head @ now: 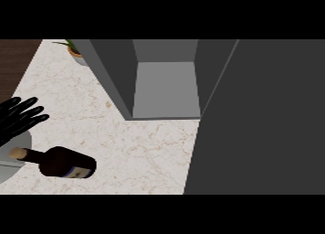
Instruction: Pick up the wine, place it into the cabinet and close the cabinet
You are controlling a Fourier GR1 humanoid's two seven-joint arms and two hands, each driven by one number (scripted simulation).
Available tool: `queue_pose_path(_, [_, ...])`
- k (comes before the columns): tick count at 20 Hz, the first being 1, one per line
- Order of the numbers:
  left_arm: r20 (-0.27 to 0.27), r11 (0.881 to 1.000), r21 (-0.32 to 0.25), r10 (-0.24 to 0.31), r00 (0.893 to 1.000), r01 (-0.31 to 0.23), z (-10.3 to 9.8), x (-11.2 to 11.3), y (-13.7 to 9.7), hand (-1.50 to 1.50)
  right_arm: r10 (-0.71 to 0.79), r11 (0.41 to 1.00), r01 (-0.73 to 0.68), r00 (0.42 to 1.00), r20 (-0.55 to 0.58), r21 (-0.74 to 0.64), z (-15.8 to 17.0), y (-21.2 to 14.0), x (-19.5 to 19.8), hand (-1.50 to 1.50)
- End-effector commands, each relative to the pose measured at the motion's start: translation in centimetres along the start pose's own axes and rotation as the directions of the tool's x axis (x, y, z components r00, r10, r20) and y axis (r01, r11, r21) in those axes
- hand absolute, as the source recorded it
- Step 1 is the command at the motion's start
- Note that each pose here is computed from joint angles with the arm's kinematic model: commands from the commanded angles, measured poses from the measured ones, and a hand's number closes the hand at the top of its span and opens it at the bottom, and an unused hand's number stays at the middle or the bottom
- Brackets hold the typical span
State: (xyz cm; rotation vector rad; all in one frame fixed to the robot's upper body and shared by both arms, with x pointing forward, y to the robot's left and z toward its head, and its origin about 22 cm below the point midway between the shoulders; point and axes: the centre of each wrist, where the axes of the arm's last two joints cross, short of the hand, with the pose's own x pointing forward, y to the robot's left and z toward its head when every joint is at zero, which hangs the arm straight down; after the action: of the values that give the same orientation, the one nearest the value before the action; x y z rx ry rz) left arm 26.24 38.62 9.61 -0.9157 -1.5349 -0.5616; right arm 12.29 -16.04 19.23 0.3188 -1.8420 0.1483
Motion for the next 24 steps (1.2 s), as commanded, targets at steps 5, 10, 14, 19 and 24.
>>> queue_pose_path(5, [-0.037,1.000,0.004,-0.024,0.999,0.024,0.7,-3.9,1.7,-1.50,0.025,0.999,-0.022,0.995,0.092,-0.034,2.9,0.2,2.9,-1.50])
queue_pose_path(10, [-0.069,0.999,0.026,-0.039,0.997,0.040,2.1,-4.0,3.2,-1.50,0.048,0.998,-0.043,0.994,0.100,-0.049,2.9,-0.2,3.4,-1.50])
queue_pose_path(14, [-0.079,1.000,0.006,-0.023,0.997,0.024,1.8,-6.2,2.9,-1.50,0.044,0.999,-0.041,0.995,0.094,-0.032,3.2,-0.7,3.6,-1.50])
queue_pose_path(19, [-0.093,0.999,0.032,-0.023,0.995,0.026,1.0,-7.7,2.9,-1.50,0.045,0.999,-0.044,0.995,0.085,-0.015,2.8,-0.2,3.3,-1.50])
queue_pose_path(24, [-0.105,0.999,0.052,-0.005,0.994,0.010,0.9,-9.4,2.5,-1.50,0.032,0.999,-0.030,0.994,0.102,-0.028,2.9,-0.5,4.1,-1.50])
